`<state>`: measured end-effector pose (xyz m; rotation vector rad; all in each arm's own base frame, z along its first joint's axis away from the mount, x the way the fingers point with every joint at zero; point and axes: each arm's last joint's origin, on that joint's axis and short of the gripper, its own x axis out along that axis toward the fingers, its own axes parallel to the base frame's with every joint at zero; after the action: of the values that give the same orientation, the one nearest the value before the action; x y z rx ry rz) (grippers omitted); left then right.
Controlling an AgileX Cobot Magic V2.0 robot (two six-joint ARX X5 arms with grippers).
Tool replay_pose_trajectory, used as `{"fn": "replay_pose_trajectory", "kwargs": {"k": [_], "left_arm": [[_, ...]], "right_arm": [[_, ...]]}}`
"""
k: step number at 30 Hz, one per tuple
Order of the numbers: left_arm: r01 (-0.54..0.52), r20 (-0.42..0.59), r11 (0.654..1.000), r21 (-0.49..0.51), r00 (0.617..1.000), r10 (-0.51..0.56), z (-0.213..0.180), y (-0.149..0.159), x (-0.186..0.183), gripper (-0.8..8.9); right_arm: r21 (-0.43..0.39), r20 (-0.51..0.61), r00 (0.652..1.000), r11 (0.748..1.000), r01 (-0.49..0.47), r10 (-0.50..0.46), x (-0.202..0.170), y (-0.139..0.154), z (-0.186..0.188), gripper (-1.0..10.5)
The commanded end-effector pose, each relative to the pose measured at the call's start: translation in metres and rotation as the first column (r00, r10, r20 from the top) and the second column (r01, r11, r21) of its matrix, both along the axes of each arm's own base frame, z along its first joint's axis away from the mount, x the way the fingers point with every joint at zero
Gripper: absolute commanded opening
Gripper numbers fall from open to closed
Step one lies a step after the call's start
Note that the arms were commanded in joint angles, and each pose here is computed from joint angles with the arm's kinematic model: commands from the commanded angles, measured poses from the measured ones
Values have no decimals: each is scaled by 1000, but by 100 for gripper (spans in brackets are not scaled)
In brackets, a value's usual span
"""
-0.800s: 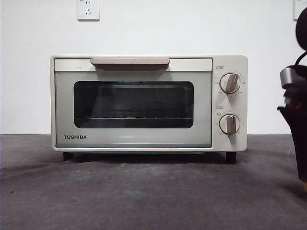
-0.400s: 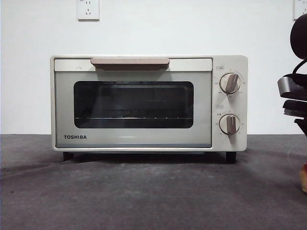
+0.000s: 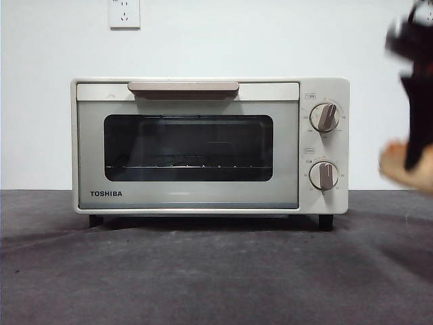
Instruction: The left arm flap open the oven, the right arm pick bread and place it into oven, the left arm flap close the oven
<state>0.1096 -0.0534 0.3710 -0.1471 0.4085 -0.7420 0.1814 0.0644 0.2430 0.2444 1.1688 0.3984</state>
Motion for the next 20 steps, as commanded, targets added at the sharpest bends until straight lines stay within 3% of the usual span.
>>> {"fn": "replay_pose_trajectory", "kwargs": {"k": [1,5,8,20], "left_arm": [[8,24,1000,-8,1000,-8,7,-1,0,352],[8,11,1000,-4,1000,-7,6,-2,3,122],[8,-8,1000,3,1000,-7,3,-4,8,23],[65,-177,992,111,983,-45,-15,-33,70,16]], "right_arm": [[75,89,996,997,-32,25,-13,-2,20,134],[140,228,972,987,-81,48,-38,-8,43,134],[181,330,942,976,-122,57,-58,-13,56,134],[302,558,829,939,-165,-34,-120,-32,83,134]]}}
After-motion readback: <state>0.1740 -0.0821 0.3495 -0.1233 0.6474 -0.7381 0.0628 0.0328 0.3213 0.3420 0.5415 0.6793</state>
